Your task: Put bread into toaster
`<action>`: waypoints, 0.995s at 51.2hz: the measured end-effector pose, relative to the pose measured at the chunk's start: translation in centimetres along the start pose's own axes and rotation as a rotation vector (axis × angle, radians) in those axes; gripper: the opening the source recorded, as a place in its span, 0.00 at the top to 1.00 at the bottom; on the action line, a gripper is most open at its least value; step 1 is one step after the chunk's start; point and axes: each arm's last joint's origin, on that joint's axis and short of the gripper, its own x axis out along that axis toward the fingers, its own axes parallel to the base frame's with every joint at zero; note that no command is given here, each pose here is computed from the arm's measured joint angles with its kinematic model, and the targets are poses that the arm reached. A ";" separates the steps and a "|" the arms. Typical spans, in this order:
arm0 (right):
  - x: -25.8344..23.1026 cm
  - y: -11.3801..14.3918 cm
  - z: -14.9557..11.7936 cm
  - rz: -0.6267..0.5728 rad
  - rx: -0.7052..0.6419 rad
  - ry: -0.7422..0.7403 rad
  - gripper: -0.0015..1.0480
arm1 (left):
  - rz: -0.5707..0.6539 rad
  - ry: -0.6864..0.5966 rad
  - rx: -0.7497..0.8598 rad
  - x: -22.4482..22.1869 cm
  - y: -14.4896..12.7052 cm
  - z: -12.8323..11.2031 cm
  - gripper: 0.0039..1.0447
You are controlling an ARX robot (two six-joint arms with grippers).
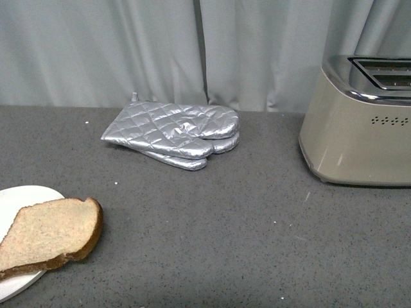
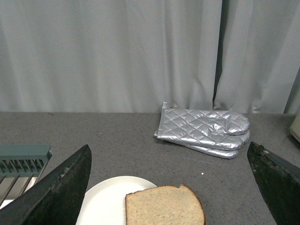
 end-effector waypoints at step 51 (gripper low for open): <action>0.0 0.0 0.0 0.000 0.000 0.000 0.09 | 0.000 0.000 0.000 0.0 0.0 0.0 0.06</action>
